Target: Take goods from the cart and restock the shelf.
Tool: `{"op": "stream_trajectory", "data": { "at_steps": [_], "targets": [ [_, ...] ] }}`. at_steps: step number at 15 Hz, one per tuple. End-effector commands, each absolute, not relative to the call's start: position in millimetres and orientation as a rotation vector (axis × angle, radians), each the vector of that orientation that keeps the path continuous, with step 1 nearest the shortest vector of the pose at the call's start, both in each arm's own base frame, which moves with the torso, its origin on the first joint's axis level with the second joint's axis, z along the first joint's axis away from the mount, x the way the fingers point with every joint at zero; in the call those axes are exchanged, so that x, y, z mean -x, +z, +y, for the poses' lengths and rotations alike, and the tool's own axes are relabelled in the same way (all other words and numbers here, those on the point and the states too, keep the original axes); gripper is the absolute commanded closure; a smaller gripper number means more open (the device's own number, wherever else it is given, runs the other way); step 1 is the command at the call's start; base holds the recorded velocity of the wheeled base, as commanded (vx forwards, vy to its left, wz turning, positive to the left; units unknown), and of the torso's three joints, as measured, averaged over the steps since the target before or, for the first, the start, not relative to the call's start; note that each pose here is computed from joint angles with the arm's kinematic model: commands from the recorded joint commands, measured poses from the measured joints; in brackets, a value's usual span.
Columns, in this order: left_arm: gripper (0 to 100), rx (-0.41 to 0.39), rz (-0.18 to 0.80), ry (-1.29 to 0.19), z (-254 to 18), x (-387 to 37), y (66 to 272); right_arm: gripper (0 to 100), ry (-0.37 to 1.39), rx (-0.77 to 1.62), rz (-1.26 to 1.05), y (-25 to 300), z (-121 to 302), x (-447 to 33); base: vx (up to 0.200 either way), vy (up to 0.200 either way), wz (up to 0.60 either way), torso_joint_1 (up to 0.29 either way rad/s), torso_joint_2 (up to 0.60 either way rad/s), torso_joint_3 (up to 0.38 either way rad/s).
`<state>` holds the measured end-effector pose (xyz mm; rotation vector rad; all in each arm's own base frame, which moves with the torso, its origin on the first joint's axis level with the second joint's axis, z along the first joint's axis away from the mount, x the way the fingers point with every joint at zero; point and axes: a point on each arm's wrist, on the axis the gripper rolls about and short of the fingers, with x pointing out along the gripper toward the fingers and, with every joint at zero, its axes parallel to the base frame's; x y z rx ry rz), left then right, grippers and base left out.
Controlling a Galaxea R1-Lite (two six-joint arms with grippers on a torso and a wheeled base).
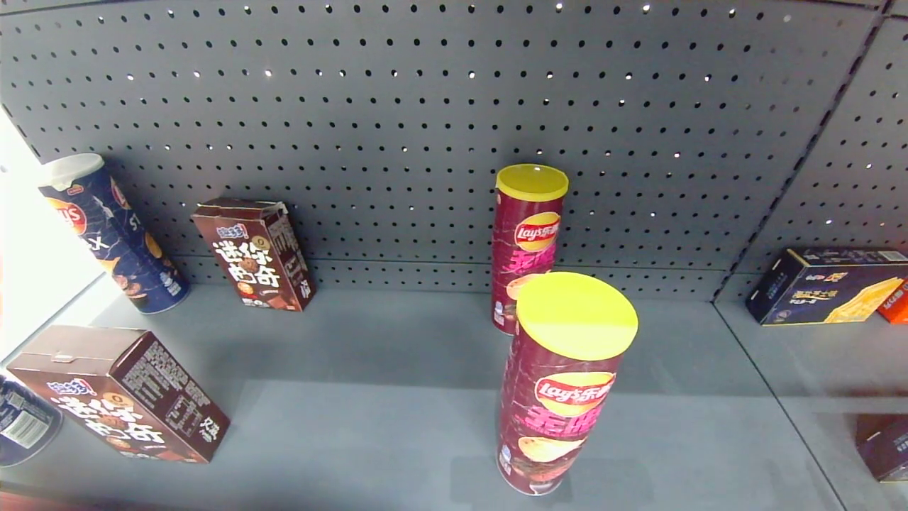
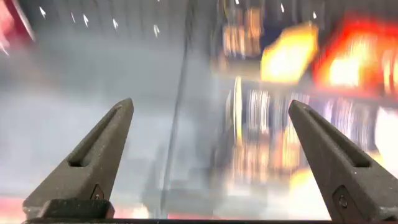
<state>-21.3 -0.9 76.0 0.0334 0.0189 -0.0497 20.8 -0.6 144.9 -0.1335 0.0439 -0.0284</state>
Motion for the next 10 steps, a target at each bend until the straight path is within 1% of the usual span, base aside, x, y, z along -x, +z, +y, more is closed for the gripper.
{"op": "stream_trajectory", "data": {
  "at_steps": [1,2,3,10],
  "targets": [
    [0,-0.033,0.018,-0.049,-0.9,21.3,76.1,0,-0.062,0.085,0.086,82.4,1.2,19.2,0.000,0.000,0.00,0.000,0.00,0.000],
    [0,-0.033,0.018,-0.049,-0.9,21.3,76.1,0,-0.062,0.025,0.097,84.6,1.3,20.0,0.000,0.000,0.00,0.000,0.00,0.000],
    [0,-0.033,0.018,-0.049,-0.9,21.3,76.1,0,-0.069,0.003,0.075,78.1,0.8,16.3,0.000,0.000,0.00,0.000,0.00,0.000],
    [0,-0.034,0.015,-0.031,-0.6,21.5,76.0,0,-0.070,0.004,0.083,77.3,0.8,16.3,0.000,0.000,0.00,0.000,0.00,0.000]
  ]
}}
